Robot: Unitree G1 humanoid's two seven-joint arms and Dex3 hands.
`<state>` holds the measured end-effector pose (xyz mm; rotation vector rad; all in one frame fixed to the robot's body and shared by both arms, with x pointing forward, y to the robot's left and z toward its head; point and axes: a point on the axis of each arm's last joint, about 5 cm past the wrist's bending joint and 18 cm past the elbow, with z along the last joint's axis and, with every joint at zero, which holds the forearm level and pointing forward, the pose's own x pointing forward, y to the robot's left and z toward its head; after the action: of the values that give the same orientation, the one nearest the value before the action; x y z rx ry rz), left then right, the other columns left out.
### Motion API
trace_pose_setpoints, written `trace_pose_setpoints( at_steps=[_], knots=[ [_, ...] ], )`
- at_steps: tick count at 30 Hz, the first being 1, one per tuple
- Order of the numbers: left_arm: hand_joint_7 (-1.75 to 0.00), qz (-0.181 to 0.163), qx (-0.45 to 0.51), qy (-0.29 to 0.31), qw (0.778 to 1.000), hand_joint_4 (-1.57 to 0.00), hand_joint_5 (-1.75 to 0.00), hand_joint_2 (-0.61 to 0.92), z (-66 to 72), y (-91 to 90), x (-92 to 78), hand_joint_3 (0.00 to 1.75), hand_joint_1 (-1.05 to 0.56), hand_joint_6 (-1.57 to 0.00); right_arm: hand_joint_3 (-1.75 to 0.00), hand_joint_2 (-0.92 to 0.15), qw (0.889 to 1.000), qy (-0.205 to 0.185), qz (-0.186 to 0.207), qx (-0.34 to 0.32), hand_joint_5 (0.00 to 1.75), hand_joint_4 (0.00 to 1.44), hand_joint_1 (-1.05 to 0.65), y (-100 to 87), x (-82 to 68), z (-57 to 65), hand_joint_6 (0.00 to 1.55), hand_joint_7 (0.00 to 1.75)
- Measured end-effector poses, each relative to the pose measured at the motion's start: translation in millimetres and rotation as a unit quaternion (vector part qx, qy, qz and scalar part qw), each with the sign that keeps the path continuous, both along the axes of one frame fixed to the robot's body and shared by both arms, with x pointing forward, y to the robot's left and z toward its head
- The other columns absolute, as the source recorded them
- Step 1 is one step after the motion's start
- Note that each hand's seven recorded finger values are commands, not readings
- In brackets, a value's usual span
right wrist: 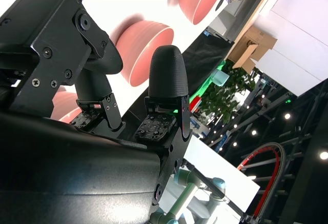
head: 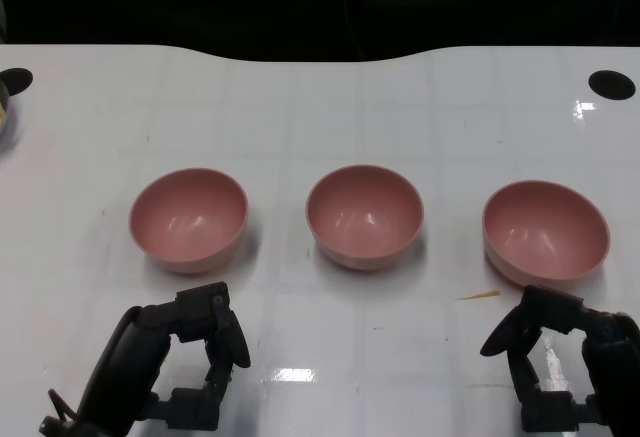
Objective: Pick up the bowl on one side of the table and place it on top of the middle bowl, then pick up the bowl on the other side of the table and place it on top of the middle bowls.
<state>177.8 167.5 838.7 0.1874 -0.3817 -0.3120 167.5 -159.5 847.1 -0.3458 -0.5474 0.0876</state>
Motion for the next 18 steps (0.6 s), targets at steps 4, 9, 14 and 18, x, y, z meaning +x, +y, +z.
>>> trace_pose_setpoints(
  at_steps=[4,9,14,18],
  knots=[
    [-1.49,0.0,0.0,0.0,1.0,-0.83,-1.71,0.33,0.0,0.0,0.0,1.5,0.0,-0.82,-1.52,-0.21,1.0,0.001,0.002,0.0,1.65,0.84,0.14,0.1,0.0,0.0,0.85,1.25],
    [-1.48,0.001,0.0,0.0,1.0,-0.81,-1.68,0.32,0.1,0.1,0.0,1.49,0.0,-0.81,-1.52,-0.21,1.0,0.002,0.005,-0.002,1.66,0.84,0.15,0.1,0.0,0.0,0.85,1.25],
    [-1.24,0.01,-0.017,0.0,1.0,-0.75,-1.43,0.39,-0.4,-1.2,0.1,1.32,0.03,-0.79,-1.53,-0.21,1.0,0.002,0.007,-0.002,1.67,0.83,0.14,0.1,0.1,0.4,0.84,1.26],
    [-1.04,0.018,-0.023,0.004,1.0,-0.66,-1.34,0.51,-2.0,-2.7,1.5,1.07,-0.01,-0.74,-1.53,-0.21,1.0,0.001,0.007,0.0,1.67,0.83,0.14,0.8,0.2,0.6,0.85,1.26]
  ],
)
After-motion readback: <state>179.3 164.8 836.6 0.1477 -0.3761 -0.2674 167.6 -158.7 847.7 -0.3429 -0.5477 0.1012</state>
